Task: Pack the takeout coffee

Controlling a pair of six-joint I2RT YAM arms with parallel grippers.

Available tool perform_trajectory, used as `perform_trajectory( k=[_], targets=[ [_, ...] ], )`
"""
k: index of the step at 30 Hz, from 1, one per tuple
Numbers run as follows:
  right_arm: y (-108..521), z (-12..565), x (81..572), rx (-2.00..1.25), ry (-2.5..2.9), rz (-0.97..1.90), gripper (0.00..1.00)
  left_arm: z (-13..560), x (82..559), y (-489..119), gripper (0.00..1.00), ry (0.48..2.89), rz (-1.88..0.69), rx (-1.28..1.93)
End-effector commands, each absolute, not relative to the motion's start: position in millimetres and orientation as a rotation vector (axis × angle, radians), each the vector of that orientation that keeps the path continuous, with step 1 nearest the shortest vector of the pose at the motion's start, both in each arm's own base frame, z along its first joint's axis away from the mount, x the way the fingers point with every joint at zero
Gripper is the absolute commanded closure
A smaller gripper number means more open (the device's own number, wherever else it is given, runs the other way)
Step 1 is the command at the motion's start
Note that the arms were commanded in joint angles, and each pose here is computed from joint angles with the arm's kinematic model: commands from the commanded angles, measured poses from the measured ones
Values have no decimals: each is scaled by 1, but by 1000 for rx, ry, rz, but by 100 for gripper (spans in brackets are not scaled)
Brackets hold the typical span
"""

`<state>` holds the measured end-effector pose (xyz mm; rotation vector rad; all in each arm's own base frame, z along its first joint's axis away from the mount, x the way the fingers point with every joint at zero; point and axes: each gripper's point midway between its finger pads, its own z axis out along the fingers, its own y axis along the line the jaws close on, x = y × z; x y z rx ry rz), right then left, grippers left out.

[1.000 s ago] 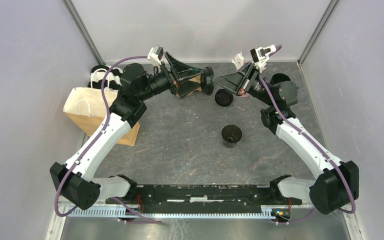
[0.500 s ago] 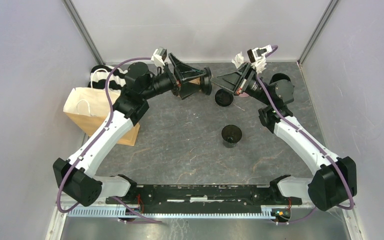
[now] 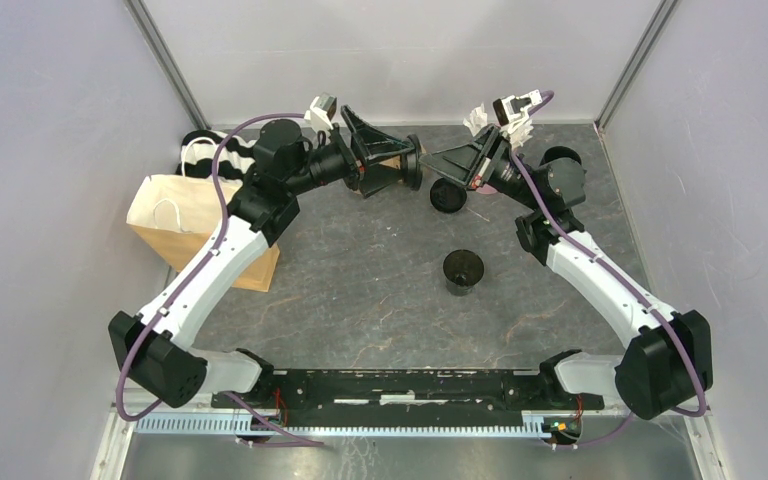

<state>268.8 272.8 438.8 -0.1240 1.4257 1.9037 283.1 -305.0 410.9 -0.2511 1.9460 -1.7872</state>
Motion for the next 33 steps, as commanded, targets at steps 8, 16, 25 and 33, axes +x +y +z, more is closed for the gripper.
perform_trajectory(
  k=[8, 16, 25, 33],
  targets=[
    [274, 448, 268, -180, 1403, 1852, 100, 427, 281, -303, 16, 1904, -1743, -146],
    [275, 428, 274, -196, 1528, 1738, 71, 418, 285, -297, 19, 1938, -1646, -156],
    [189, 333, 300, -207, 1954, 1089, 29, 388, 295, -276, 19, 2038, -1440, -192],
    [95, 188, 271, -229, 2416, 451, 16, 358, 293, -262, 19, 2136, -1305, -169]
  ],
)
